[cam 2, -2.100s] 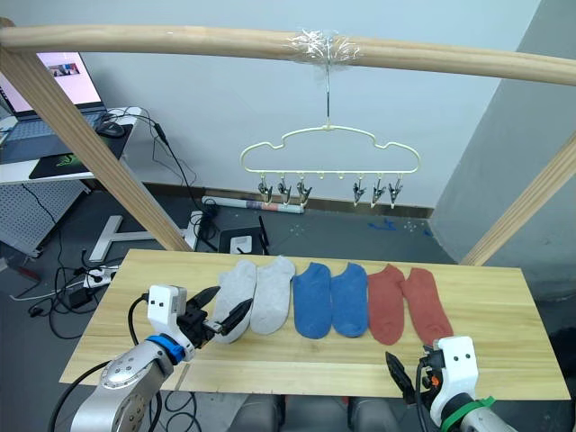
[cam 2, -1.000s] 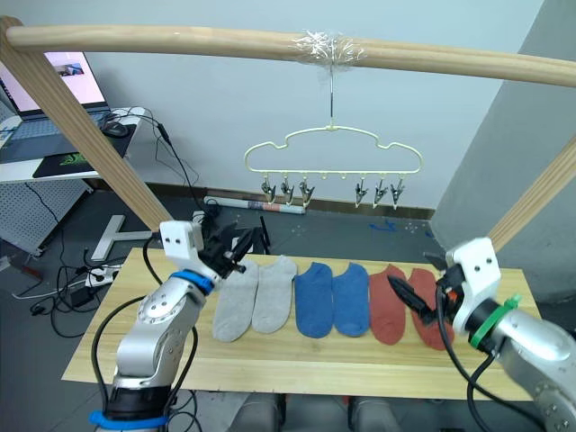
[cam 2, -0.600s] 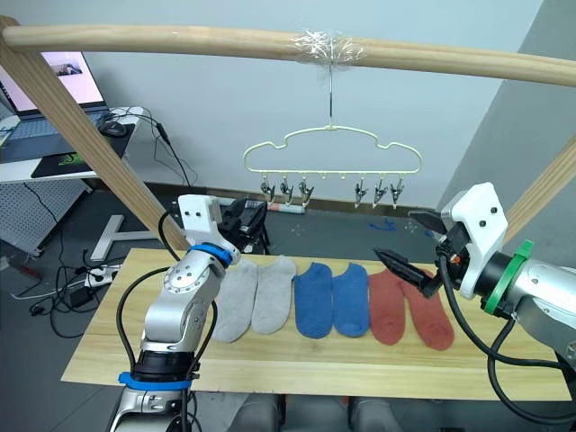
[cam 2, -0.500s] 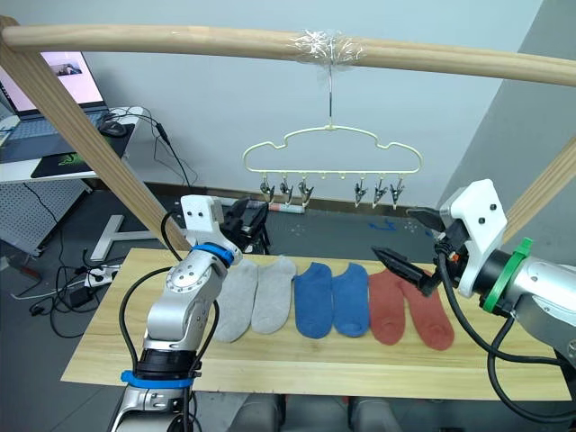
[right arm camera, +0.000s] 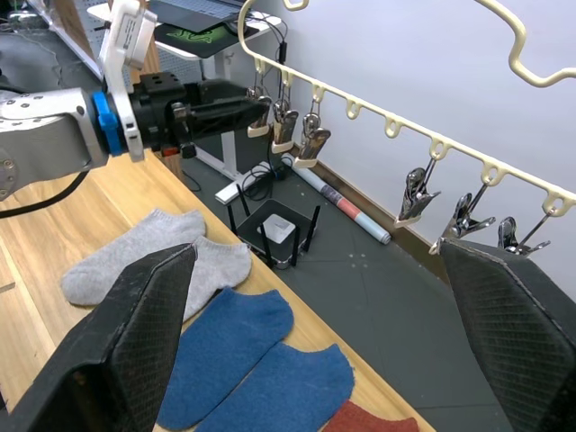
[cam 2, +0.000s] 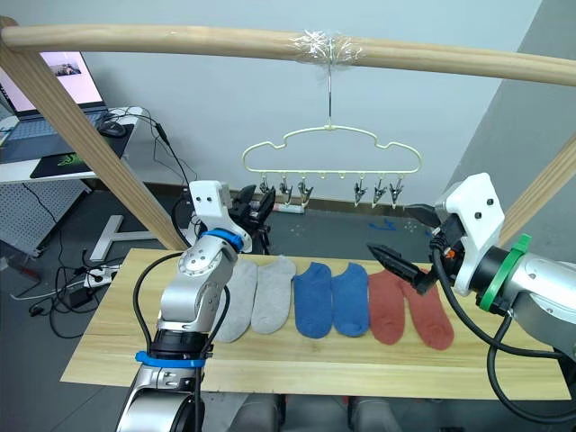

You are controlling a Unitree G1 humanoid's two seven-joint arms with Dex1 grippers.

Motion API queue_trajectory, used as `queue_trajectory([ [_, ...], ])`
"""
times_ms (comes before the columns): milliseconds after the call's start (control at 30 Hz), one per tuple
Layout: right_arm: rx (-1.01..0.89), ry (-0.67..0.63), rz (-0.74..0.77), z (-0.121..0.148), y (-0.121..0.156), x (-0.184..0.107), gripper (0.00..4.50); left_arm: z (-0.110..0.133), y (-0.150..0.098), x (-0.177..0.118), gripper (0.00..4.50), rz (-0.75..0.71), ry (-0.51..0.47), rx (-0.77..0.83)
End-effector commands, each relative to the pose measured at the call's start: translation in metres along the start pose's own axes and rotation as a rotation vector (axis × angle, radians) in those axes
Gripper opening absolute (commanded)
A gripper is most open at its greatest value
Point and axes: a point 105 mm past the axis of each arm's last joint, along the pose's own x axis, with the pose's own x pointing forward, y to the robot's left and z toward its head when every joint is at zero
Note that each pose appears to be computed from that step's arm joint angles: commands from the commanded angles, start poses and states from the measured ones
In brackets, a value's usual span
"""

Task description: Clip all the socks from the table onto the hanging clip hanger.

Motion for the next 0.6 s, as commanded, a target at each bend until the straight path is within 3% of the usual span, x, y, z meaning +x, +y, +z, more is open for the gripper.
queue_trajectory([
  [33,-0.029,-0.031,-0.001,0.0080,0.0053,-0.0021,4.50,0.0183,0.0002,0.0055,2.19,0.010,-0.068,0.008],
  [600,-0.001,-0.025,-0.023,0.0047,0.0101,-0.0044,4.50,0.0167,-0.0053,0.0104,2.19,-0.010,-0.061,-0.009],
])
